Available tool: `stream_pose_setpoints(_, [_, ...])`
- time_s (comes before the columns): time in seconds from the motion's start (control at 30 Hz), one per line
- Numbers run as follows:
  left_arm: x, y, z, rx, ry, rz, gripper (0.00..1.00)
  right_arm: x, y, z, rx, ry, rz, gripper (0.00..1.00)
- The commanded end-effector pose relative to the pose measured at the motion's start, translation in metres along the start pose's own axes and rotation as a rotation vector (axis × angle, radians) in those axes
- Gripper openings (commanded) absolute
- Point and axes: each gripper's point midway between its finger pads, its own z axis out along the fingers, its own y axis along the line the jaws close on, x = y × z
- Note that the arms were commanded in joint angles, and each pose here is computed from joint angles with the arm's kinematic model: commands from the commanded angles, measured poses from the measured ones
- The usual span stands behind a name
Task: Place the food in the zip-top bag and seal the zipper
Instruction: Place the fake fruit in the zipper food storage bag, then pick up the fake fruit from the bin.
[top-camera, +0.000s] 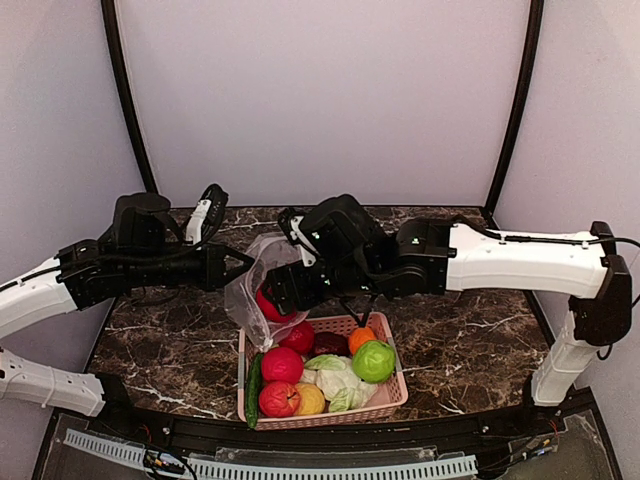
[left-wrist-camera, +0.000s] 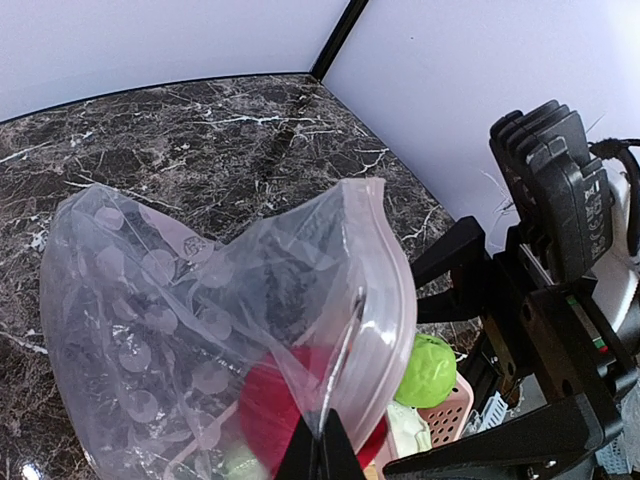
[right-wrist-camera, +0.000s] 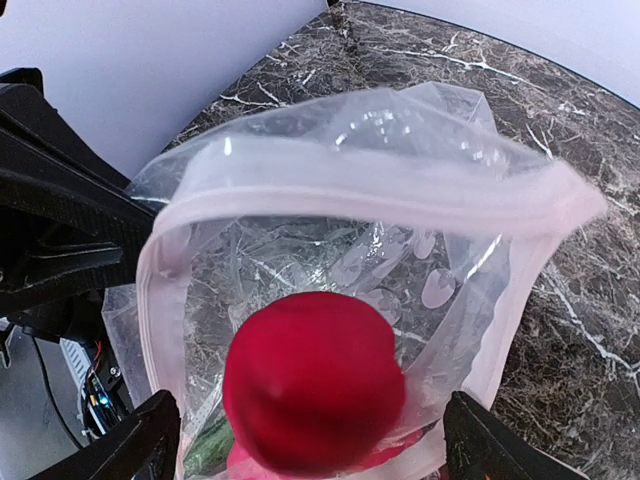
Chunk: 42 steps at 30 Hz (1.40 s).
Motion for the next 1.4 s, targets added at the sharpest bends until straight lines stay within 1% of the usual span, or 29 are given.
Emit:
stream_pose_setpoints(0.0, [0.001, 0.001, 0.002, 0.006, -0.005, -0.007, 0.01, -0.012, 0.002, -0.003, 0.001, -0.032, 0.006, 0.91])
stream_pose_setpoints(0.33, [0.002, 0.001, 0.001, 0.009, -0.003, -0.009, 0.01, -0.015, 0.003, -0.008, -0.010, -0.042, 0.010, 0.92])
stream_pose_setpoints(0.5, [0.002, 0.003, 0.001, -0.001, -0.005, -0.010, 0.01, -0.018, 0.010, -0.017, -0.061, -0.055, 0.009, 0.92])
stream_pose_setpoints(0.8, [0.001, 0.006, 0.001, -0.021, -0.010, -0.012, 0.01, -0.024, 0.026, -0.059, -0.218, -0.092, 0.021, 0.95])
stream_pose_setpoints(0.87, [0.001, 0.008, 0.000, -0.031, -0.014, -0.013, 0.01, -0.020, 0.022, -0.068, -0.223, -0.094, 0.032, 0.95])
stream_pose_setpoints(1.0, [0.000, 0.009, -0.002, -0.037, -0.022, -0.015, 0.01, -0.001, 0.000, -0.082, -0.172, -0.080, 0.076, 0.96])
stream_pose_setpoints(1.2, [0.001, 0.011, -0.002, -0.043, -0.026, -0.019, 0.01, 0.054, -0.048, -0.088, -0.020, 0.022, 0.187, 0.96])
stream_pose_setpoints(1.37, [0.001, 0.010, -0.002, -0.039, -0.028, -0.023, 0.01, 0.098, -0.067, -0.088, 0.045, 0.126, 0.277, 0.94])
